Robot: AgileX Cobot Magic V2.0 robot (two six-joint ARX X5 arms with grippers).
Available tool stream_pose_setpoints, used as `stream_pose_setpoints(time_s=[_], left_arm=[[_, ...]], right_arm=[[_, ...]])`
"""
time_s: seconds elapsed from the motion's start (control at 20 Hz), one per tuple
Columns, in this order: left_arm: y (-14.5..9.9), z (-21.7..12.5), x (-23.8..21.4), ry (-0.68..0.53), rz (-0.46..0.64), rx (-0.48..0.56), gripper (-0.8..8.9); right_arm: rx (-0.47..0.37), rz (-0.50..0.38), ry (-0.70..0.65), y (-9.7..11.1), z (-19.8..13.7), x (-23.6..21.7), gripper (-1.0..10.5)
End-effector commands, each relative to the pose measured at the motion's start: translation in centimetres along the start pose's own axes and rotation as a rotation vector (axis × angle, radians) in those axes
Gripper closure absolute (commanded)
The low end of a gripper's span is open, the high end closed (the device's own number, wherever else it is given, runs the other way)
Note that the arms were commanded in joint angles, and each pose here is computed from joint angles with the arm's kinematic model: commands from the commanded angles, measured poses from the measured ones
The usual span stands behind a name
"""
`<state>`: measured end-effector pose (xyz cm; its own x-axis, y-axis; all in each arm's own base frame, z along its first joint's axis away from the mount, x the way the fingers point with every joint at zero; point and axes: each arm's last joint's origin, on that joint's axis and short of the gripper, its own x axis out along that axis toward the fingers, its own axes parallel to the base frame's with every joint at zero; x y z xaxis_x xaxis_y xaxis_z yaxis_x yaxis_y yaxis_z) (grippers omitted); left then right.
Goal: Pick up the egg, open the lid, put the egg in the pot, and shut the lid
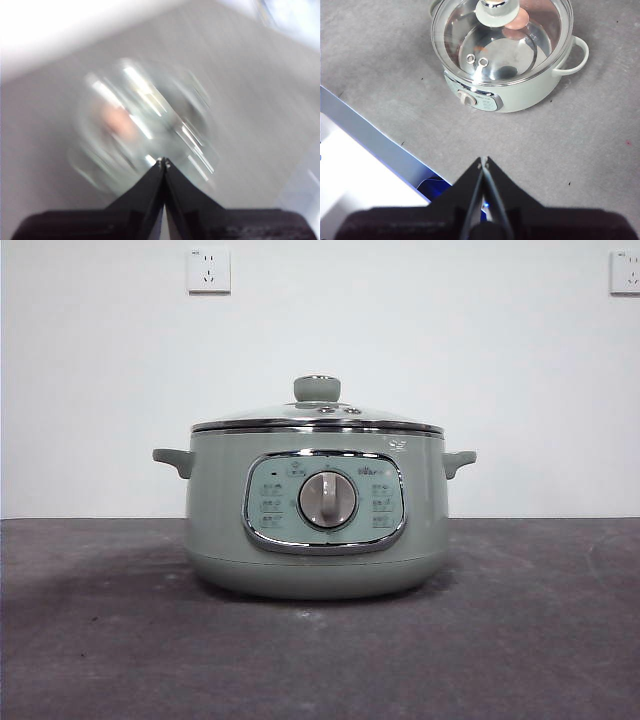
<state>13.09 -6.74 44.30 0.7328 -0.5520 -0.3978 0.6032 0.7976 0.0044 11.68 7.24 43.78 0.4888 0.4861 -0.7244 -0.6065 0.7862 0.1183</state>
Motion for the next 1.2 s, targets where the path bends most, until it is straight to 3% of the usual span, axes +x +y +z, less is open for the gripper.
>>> stream_pose_setpoints(time_s=[0.05, 0.2, 0.35, 0.7, 1.05, 1.2], left_arm=[[1.1, -0.6, -1.7, -0.229, 0.111, 0.062, 8.17], [2.1, -4.3, -2.3, -0.475, 0.288, 0.106, 8.17], [2.8, -10.2, -1.3, -0.553, 0.473, 0.102, 8.17], [3.3, -23.2, 2.9, -0.39, 0.664, -0.013, 8.17], [3.4, -28.6, 4.9, -0.329, 0.692, -0.089, 8.17], [3.4, -29.7, 5.3, -0.228, 0.674, -0.142, 8.17]], right_arm=[[0.009, 0.0, 0.02, 0.0, -0.2, 0.1, 9.5], [0.009, 0.0, 0.02, 0.0, -0.2, 0.1, 9.5], [0.008, 0.0, 0.019, 0.0, -0.2, 0.1, 9.5], [0.008, 0.0, 0.019, 0.0, -0.2, 0.1, 9.5], [0.008, 0.0, 0.02, 0.0, -0.2, 0.1, 9.5], [0.008, 0.0, 0.019, 0.0, -0.2, 0.1, 9.5]])
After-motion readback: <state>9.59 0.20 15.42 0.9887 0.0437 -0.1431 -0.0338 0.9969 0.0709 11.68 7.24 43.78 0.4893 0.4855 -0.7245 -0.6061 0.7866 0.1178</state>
